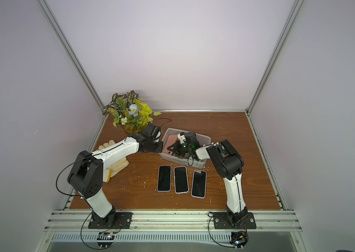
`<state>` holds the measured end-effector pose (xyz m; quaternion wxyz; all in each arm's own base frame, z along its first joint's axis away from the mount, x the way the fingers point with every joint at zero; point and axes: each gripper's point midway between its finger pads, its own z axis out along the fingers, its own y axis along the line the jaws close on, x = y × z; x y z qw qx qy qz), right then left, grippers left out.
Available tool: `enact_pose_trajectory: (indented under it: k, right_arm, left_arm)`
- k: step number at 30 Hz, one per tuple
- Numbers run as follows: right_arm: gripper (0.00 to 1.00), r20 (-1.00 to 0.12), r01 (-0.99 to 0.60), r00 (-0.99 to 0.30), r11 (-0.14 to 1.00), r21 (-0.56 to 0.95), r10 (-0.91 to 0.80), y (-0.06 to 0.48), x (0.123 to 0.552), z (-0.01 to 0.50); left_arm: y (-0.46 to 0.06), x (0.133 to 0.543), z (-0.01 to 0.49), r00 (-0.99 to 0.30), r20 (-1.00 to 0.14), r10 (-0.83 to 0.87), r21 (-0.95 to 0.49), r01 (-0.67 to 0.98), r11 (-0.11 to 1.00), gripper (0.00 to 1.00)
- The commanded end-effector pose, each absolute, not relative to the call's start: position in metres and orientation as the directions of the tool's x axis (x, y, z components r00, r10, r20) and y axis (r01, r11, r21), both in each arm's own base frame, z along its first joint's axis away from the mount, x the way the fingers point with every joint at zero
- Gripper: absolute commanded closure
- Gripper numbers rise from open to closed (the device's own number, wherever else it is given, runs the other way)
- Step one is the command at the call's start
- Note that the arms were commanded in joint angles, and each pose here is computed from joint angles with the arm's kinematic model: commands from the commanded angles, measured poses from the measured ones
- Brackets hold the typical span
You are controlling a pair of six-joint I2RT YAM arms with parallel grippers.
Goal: Take the phone out of the storage box
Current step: Pick up the phone from the storage box.
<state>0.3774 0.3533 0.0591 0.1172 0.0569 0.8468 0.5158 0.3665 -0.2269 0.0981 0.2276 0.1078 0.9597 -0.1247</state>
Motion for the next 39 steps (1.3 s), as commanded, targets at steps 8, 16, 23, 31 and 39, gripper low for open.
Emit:
enact_pose_trajectory:
  k: [8, 16, 23, 31, 39]
  right_arm:
    - [1.00, -0.724, -0.497, -0.679, 0.801, 0.334, -0.120, 0.291, 0.382, 0.184]
    - [1.00, -0.863, -0.555, -0.287, 0.807, -0.203, -0.415, 0.253, 0.362, 0.248]
    - [1.00, -0.721, -0.387, -0.021, 0.670, -0.633, -0.693, 0.251, 0.326, 0.269]
    - [1.00, -0.650, -0.333, 0.092, 0.592, -0.734, -0.755, 0.267, 0.308, 0.291]
    - [1.00, -0.586, -0.307, 0.195, 0.518, -0.798, -0.787, 0.298, 0.284, 0.306]
  left_arm:
    - [-0.246, 0.364, 0.209, -0.880, -0.474, -0.031, -0.570, 0.280, 0.773, 0.36]
    - [-0.237, 0.342, 0.298, -0.900, -0.350, -0.261, -0.842, 0.180, 0.509, 0.29]
    - [-0.228, 0.300, 0.323, -0.908, 0.013, -0.418, -0.997, -0.041, 0.059, 0.28]
    - [-0.224, 0.278, 0.309, -0.912, 0.096, -0.398, -0.989, -0.134, 0.069, 0.26]
    - [-0.240, 0.271, 0.296, -0.924, 0.103, -0.368, -0.982, -0.153, 0.110, 0.30]
